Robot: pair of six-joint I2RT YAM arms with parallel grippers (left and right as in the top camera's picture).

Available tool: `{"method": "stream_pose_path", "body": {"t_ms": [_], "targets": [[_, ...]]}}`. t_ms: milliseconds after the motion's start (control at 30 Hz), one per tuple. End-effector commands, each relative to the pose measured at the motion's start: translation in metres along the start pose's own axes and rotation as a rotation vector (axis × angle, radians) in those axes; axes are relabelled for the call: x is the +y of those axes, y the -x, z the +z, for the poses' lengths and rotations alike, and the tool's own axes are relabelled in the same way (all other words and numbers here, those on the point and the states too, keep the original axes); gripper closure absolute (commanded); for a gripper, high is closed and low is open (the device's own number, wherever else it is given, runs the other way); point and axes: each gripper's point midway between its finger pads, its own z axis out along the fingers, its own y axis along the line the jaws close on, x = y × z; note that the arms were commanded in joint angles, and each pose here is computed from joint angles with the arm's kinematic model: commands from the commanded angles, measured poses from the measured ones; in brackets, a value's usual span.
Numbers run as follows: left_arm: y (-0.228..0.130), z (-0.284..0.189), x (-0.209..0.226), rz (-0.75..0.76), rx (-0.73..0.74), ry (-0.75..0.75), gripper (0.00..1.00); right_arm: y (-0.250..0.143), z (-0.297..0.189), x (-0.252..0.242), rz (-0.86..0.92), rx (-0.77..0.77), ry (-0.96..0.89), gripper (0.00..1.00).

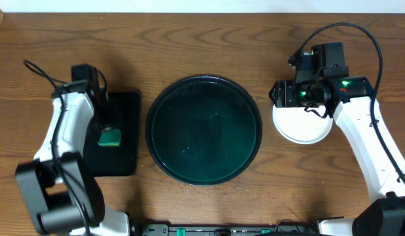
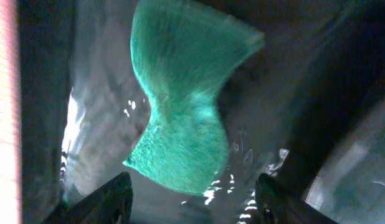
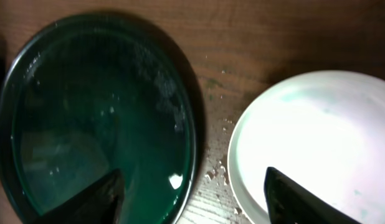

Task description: Clean dirty plates on tray and stack at the side

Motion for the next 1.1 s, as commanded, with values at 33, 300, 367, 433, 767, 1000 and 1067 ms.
{"method": "stream_pose_path", "body": {"t_ms": [33, 300, 367, 433, 767, 1000, 1067], "targets": [[0.039, -0.101, -0.021, -0.055, -0.298, -0.147, 0.29, 0.019, -0.027, 0.012, -0.119, -0.037, 0.005, 0.23], [0.029, -0.17, -0.013, -0.067, -0.513, -0.15, 0.28, 0.061, -0.137, 0.03, -0.14, -0.194, -0.06, 0.01], [0.027, -0.177, -0.013, -0.067, -0.534, -0.153, 0.27, 0.065, -0.168, 0.037, -0.152, -0.251, -0.072, 0.01], [0.026, -0.18, -0.012, -0.067, -0.545, -0.154, 0.28, 0.066, -0.197, 0.044, -0.166, -0.313, -0.075, 0.01], [0.026, -0.178, -0.013, -0.067, -0.536, -0.153, 0.27, 0.036, -0.283, 0.068, -0.219, -0.527, -0.058, 0.01], [0.026, -0.178, -0.013, -0.067, -0.536, -0.153, 0.27, 0.021, -0.306, 0.072, -0.232, -0.581, -0.057, 0.01], [0.026, -0.178, -0.013, -0.067, -0.536, -0.153, 0.27, 0.019, -0.312, 0.065, -0.231, -0.598, -0.107, 0.01]]}}
